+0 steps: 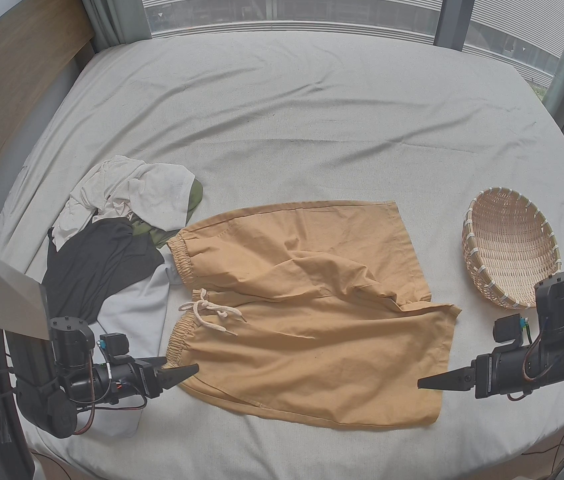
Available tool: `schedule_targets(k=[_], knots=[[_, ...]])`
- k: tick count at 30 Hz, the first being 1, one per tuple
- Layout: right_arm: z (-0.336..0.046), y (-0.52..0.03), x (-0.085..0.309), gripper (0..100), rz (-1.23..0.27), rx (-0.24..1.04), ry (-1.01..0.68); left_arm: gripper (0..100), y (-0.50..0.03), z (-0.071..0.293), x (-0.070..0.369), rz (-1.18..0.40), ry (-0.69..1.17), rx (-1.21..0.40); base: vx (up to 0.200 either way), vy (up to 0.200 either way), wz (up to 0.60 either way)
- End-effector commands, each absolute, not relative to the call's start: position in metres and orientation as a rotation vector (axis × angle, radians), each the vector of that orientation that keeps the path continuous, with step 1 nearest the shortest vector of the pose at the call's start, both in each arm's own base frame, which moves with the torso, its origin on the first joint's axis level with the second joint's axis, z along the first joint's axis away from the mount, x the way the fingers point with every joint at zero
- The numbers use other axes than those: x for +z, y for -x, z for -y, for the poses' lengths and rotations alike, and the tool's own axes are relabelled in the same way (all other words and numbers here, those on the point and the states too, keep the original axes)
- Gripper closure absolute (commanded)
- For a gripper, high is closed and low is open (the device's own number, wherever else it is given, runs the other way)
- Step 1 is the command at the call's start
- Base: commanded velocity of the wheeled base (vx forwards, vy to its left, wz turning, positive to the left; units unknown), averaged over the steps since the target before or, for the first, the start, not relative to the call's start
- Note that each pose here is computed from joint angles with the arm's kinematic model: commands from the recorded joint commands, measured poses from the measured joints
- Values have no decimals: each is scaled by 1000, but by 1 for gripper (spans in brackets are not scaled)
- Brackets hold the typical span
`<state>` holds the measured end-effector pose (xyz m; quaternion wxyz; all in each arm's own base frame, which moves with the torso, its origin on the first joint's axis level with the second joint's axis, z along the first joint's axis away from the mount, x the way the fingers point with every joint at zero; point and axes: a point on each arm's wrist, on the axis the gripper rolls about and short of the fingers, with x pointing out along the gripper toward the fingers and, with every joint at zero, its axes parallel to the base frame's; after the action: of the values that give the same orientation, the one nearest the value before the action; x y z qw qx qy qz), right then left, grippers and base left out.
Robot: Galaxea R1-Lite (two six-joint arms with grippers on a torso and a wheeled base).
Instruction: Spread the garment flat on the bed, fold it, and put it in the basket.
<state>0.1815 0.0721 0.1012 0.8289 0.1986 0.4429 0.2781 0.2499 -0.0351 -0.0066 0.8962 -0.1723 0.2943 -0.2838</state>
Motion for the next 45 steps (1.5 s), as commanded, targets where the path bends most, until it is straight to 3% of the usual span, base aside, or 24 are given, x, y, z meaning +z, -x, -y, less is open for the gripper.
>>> schedule_targets(k=[1, 18, 19, 26, 29, 45], knots=[[-72, -182, 101, 0, -937, 592, -417, 0, -252, 26, -8, -603, 367, -549, 0, 0, 0], [-66, -189, 95, 0, -944, 564, -399, 0, -251, 31, -23, -664, 374, -546, 0, 0, 0], [-66, -190, 95, 0, -946, 563, -399, 100, -251, 31, -23, -665, 374, -546, 0, 0, 0], [-62, -193, 81, 0, -994, 542, -379, 100, -254, 30, -26, -662, 374, -547, 0, 0, 0], [-46, -204, 51, 0, -1071, 486, -304, 100, -255, 31, -24, -656, 372, -549, 0, 0, 0], [-40, -198, -1, 0, -1142, 434, -239, 100, -255, 35, -22, -646, 364, -574, 0, 0, 0]])
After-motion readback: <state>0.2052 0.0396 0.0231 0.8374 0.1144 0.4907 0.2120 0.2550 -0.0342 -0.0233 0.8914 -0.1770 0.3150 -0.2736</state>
